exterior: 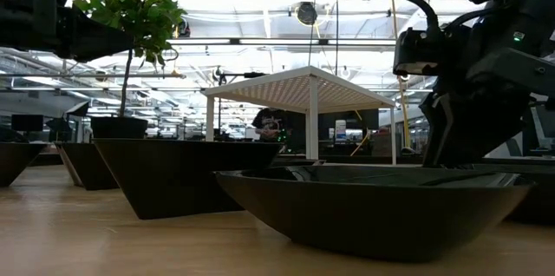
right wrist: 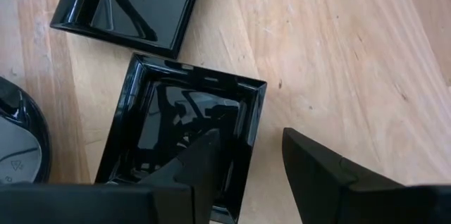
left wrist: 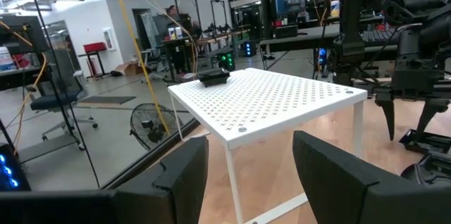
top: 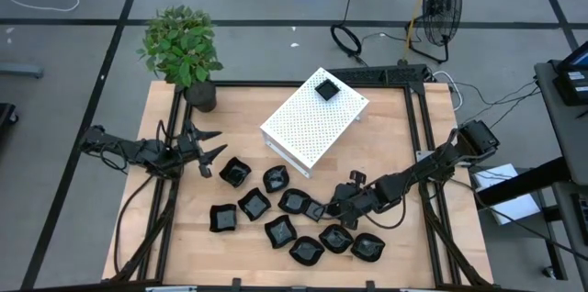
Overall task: Pick & Place Mini shaped plates
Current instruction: Stack the black square plate on top of the black square plate on the shelf
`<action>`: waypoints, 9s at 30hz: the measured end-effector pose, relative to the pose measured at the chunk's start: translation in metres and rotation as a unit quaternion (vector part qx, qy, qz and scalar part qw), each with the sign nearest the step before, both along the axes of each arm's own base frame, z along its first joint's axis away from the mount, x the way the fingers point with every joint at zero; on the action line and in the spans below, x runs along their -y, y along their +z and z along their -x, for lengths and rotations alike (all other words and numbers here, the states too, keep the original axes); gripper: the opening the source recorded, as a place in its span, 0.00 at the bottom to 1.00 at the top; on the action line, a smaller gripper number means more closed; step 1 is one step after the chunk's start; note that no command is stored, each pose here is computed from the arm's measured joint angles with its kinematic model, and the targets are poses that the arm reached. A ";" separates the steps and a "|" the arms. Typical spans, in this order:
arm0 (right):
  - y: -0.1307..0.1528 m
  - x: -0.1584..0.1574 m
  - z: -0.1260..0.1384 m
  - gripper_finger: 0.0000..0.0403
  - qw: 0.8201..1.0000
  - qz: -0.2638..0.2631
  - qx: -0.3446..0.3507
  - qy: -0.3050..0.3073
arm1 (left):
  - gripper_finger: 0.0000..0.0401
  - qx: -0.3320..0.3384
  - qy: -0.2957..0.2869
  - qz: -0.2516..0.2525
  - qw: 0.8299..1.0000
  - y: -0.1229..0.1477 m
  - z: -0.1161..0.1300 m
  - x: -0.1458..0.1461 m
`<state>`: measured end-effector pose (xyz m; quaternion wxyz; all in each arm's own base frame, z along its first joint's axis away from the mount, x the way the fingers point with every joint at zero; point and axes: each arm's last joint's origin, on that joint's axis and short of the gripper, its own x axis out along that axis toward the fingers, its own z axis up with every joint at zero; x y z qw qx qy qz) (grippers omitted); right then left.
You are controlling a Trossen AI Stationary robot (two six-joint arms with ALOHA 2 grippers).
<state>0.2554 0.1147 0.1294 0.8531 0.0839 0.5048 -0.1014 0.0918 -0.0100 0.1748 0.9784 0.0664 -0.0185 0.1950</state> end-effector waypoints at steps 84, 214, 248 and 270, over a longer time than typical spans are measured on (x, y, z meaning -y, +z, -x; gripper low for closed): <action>0.112 0.056 0.021 0.00 0.978 0.018 0.203 0.039 | 0.53 0.000 0.000 0.000 1.000 0.000 0.000 0.000; 0.000 -0.004 -0.053 0.28 0.997 -0.026 0.065 -0.023 | 0.53 0.000 0.000 0.000 1.000 0.000 0.000 0.000; -0.005 -0.003 -0.050 0.02 0.997 -0.016 0.076 0.003 | 0.53 0.000 0.000 0.000 1.000 0.000 0.000 0.000; 0.008 -0.003 -0.047 0.01 0.996 -0.019 0.086 0.024 | 0.53 0.000 0.000 0.000 1.000 0.000 0.000 0.000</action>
